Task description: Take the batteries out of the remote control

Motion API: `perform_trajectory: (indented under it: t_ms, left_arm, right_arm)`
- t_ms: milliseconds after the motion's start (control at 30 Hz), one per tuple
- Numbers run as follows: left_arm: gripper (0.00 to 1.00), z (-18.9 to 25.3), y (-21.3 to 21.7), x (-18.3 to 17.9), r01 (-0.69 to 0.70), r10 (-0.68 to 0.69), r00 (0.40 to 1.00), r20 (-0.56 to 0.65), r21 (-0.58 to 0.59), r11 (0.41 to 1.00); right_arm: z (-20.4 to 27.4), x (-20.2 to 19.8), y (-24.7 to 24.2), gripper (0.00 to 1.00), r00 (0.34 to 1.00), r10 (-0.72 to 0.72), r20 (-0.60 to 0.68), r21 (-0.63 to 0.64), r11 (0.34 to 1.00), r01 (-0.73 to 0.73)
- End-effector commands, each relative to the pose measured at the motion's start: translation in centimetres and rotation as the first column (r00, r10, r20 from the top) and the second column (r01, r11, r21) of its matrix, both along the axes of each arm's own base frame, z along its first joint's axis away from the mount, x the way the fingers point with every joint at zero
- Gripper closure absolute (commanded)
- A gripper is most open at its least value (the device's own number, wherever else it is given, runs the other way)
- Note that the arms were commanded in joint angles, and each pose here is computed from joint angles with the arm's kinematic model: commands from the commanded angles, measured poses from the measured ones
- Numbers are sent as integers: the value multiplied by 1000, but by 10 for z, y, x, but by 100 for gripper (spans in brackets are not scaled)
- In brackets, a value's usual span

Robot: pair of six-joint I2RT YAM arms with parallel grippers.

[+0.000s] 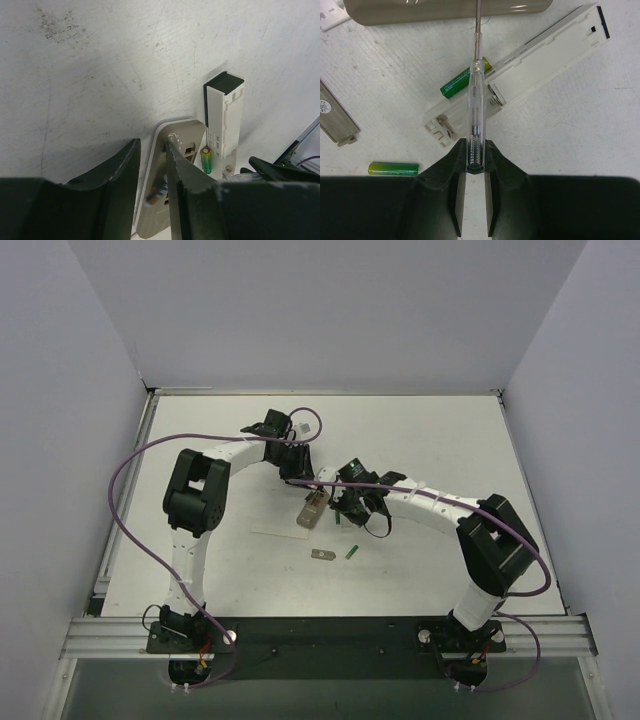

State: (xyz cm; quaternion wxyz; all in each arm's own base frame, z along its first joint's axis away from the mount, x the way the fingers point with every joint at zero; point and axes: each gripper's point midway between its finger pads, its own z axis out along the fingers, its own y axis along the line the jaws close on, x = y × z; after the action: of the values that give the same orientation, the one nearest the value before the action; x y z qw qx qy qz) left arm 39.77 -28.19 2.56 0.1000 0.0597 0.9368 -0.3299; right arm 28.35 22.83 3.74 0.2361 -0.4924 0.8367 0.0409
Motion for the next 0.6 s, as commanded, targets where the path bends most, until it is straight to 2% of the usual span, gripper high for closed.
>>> perform_trajectory:
  t_ms: [0,333,433,467,567]
  left_arm:
    - [63,20,6,0,-20,20,1000,14,-7,1000]
    - [60,36,30,19,-84,83,995,59,14,996]
    - [60,51,45,38,-103,97,988,119,37,994]
    - [60,58,62,52,-147,136,978,156,64,987]
    - [60,82,89,79,-215,198,951,238,49,975]
  right_arm:
    - [34,13,16,100,997,22,76,66,997,-27]
    - [32,12,17,100,997,33,69,53,998,-36]
    - [34,10,16,100,997,35,70,51,998,-38]
    - [34,10,16,100,997,37,70,49,998,-40]
    - [37,8,15,100,996,38,79,48,998,-42]
